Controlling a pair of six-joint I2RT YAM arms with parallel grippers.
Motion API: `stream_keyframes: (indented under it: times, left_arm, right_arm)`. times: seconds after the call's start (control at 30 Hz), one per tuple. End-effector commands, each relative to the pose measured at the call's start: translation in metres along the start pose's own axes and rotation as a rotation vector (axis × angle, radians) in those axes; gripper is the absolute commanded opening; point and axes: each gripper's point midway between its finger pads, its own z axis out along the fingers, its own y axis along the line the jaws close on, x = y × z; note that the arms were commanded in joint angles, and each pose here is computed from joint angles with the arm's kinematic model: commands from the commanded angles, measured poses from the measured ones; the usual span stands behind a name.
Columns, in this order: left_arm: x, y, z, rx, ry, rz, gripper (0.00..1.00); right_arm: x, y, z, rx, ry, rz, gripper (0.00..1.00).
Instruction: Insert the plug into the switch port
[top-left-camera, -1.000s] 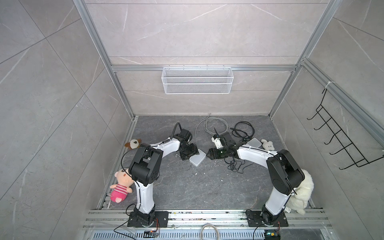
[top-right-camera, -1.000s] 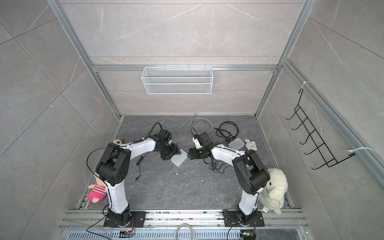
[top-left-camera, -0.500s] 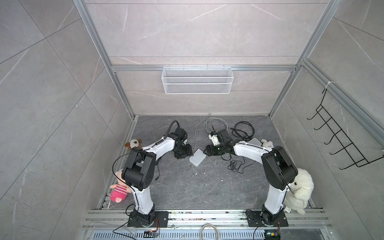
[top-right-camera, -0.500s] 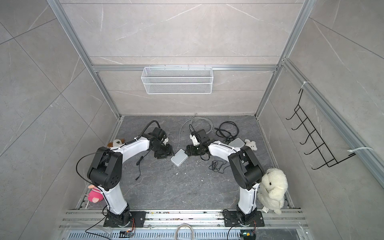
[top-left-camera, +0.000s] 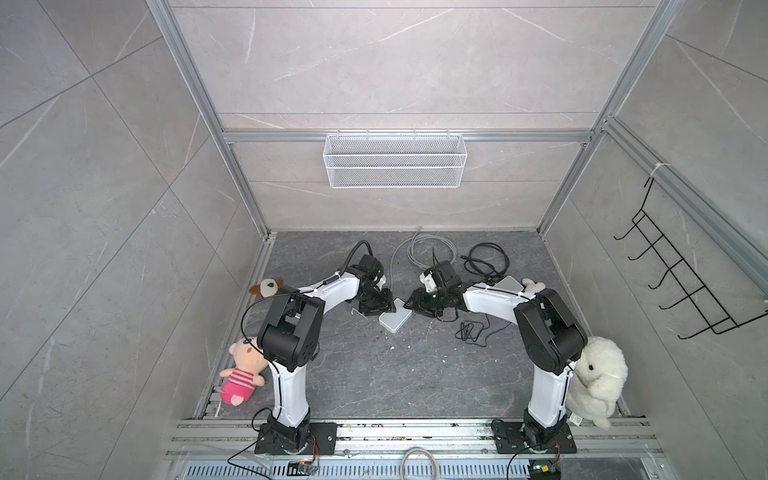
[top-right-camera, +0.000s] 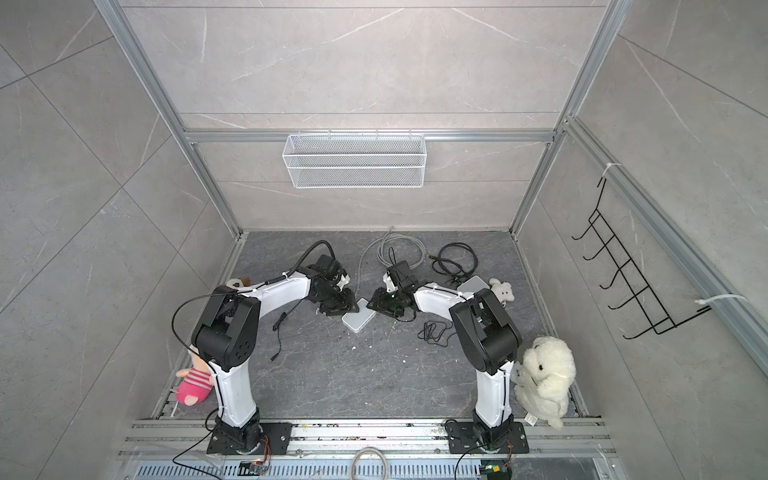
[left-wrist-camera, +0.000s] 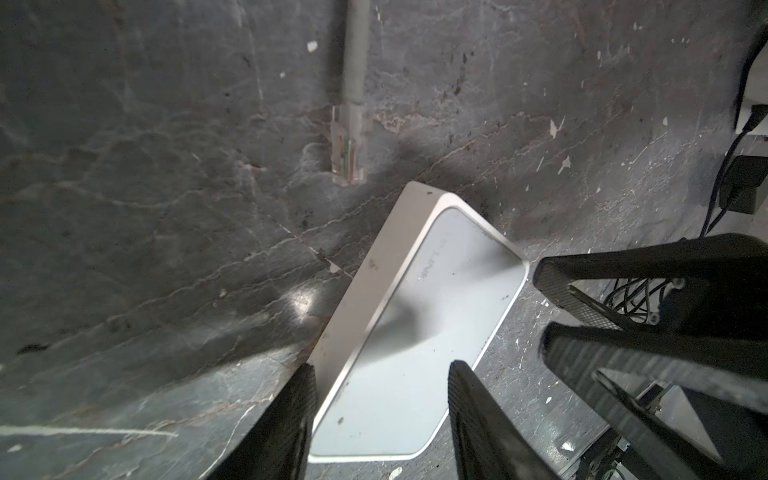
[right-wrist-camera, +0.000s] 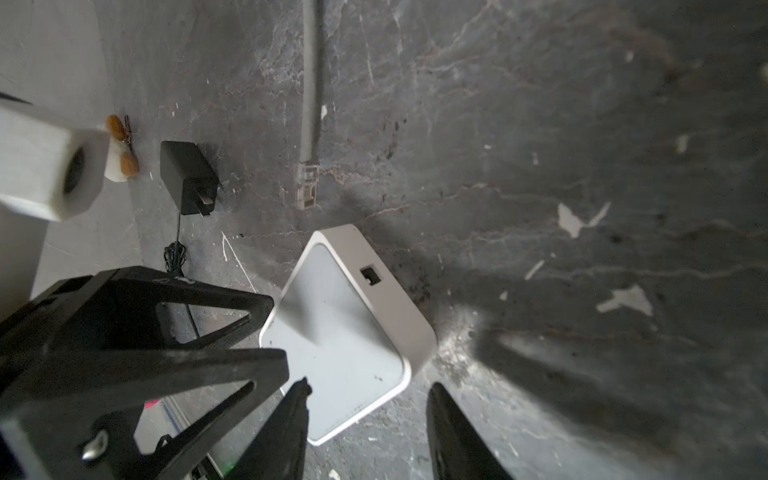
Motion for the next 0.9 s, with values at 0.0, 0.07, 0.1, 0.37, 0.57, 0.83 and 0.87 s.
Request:
stream_keyframes:
  times: [0.0,0.07,0.1,0.37,0.57,0.83,0.87]
  left_arm:
    - [0.007,-0.009,0.0,0.033,0.024,0.036,0.54]
    - [0.012,-0.015,0.0,0.057,0.04,0.042,0.54]
    - [0.016,-0.02,0.001,0.077,0.053,0.044,0.54]
    - [0.052,-0.09,0.008,0.259,0.182,0.094,0.54]
    - [0.038,-0.093,-0.004,0.235,0.121,0.091,0.54]
    - [0.019,-0.036,-0.057,0.047,-0.053,0.019,0.55]
    - [0.016,-0.025,-0.059,0.014,-0.082,0.009,0.56]
  right_arm:
    - [0.004,0.001,0.013,-0.035,0.025,0.061,0.48]
    - [0.001,0.007,0.015,-0.054,0.027,0.056,0.48]
    - [-0.001,0.01,0.016,-0.063,0.026,0.052,0.48]
    - [-0.006,0.029,0.023,-0.112,0.074,-0.025,0.49]
    - [0.001,0.013,0.011,-0.019,0.083,-0.09,0.5]
    - [-0.009,-0.003,-0.02,0.085,0.03,-0.164,0.55]
    - [-0.01,-0.005,-0.023,0.09,0.024,-0.161,0.55]
